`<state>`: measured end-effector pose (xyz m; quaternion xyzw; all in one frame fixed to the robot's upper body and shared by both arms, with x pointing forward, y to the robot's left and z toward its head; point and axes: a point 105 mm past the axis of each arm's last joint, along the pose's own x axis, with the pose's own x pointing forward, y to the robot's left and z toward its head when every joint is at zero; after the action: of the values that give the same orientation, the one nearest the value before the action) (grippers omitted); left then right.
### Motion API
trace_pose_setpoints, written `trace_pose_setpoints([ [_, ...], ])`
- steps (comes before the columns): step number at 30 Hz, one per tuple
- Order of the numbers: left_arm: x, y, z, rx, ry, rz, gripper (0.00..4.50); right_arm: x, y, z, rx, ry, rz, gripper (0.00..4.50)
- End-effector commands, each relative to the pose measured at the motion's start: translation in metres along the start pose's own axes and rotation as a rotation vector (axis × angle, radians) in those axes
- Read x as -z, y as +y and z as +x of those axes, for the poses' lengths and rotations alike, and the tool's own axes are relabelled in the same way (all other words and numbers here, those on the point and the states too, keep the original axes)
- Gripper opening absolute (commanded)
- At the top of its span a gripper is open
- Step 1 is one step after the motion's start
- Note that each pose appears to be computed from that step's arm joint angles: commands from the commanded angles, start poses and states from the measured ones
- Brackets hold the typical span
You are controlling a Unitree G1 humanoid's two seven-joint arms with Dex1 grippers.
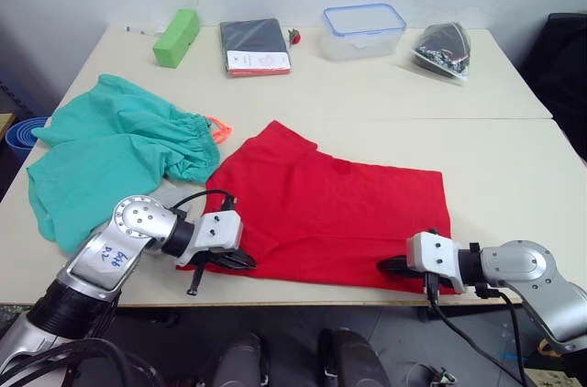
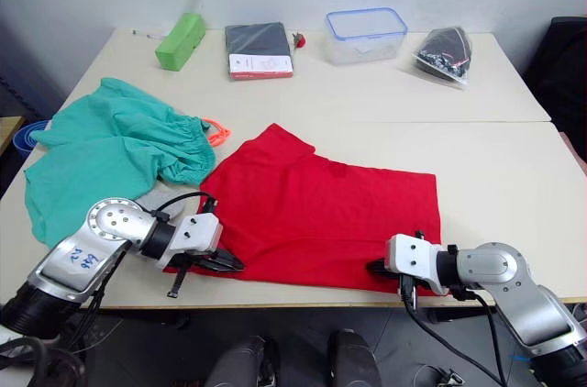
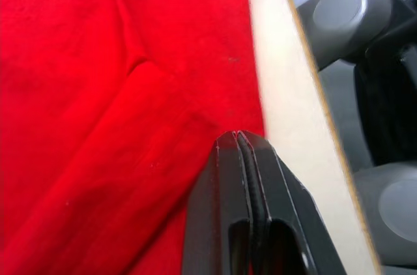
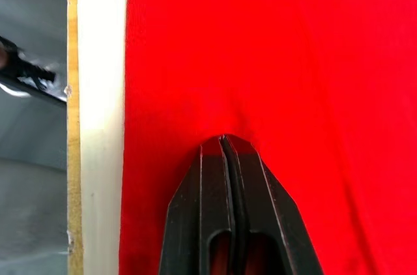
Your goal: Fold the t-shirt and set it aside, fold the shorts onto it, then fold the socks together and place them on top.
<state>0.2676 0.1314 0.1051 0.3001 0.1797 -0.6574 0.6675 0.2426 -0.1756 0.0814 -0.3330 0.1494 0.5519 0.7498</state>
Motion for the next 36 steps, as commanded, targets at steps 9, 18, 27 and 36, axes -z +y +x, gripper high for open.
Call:
trace_pose_setpoints([
  [9, -0.033, 0.092, -0.027, -0.450, -0.128, 0.039, 0.03, 0.036, 0.015, 0.009, -0.011, 0.109, 0.060, 0.01],
  [18, -0.043, 0.010, -0.023, 0.008, -0.193, -0.114, 0.03, 0.039, 0.014, 0.009, -0.009, 0.116, 0.058, 0.01],
  [27, -0.019, -0.006, 0.006, 0.055, -0.050, -0.095, 0.03, 0.038, 0.015, 0.009, -0.010, 0.111, 0.058, 0.01],
  [36, -0.004, 0.044, 0.008, -0.200, 0.047, -0.011, 0.03, 0.039, 0.016, 0.008, -0.011, 0.110, 0.059, 0.01],
])
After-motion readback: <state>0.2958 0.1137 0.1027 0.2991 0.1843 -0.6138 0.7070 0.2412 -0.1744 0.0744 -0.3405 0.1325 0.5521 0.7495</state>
